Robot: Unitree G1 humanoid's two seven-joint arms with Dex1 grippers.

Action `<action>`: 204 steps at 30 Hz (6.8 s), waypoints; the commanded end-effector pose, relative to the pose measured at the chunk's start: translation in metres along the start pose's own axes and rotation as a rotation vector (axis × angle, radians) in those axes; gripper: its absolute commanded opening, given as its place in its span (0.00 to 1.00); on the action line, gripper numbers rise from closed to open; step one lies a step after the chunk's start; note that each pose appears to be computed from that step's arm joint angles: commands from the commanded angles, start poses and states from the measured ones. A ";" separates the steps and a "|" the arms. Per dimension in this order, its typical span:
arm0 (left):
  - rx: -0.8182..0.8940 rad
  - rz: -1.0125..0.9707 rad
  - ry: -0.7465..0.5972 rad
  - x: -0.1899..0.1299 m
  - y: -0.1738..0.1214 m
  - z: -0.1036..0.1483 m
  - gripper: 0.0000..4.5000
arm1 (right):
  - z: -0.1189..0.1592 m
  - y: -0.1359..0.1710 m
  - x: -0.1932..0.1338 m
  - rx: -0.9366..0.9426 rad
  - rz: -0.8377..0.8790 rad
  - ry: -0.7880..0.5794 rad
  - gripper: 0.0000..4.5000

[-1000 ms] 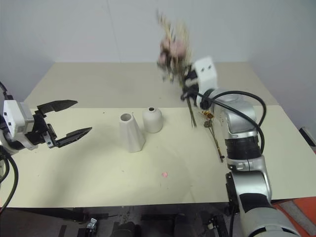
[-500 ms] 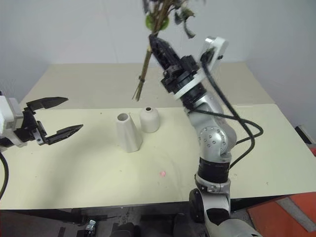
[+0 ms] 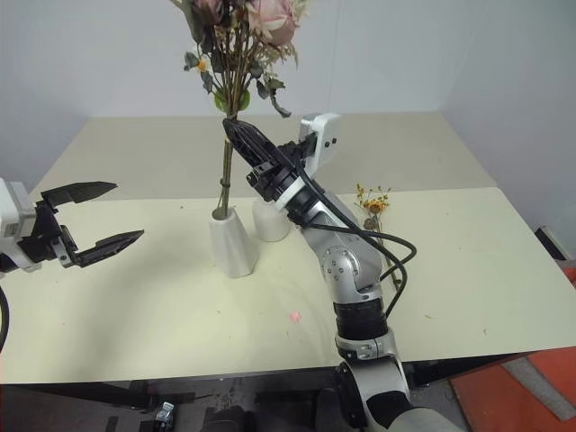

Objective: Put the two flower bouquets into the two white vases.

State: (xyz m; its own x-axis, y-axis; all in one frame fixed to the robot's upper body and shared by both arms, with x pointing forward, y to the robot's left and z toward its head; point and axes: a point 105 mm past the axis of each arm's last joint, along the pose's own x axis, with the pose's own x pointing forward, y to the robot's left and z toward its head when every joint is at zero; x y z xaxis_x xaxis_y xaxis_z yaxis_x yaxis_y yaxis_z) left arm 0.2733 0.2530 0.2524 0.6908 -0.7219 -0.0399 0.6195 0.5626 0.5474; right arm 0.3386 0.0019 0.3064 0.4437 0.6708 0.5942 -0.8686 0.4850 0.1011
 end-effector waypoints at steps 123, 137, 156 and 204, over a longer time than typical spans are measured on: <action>0.050 0.049 -0.020 -0.003 0.002 0.011 1.00 | 0.009 -0.004 -0.008 -0.076 0.080 0.042 0.04; 0.050 0.048 -0.022 -0.003 0.003 0.010 1.00 | 0.011 -0.009 -0.005 -0.076 0.039 0.032 0.04; 0.055 0.046 -0.027 -0.002 0.003 0.010 1.00 | 0.007 0.008 -0.005 -0.077 0.099 0.049 0.04; 0.012 0.043 0.010 -0.017 -0.001 0.009 1.00 | -0.032 0.028 -0.014 -0.150 0.212 0.136 0.57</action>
State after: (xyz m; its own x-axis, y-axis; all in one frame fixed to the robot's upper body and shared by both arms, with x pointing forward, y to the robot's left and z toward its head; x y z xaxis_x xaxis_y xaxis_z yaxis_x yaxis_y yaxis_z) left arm 0.2628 0.2628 0.2467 0.7216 -0.6911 -0.0416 0.6081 0.6039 0.5154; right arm 0.3287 0.0254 0.2546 0.3518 0.8421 0.4087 -0.9089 0.4117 -0.0659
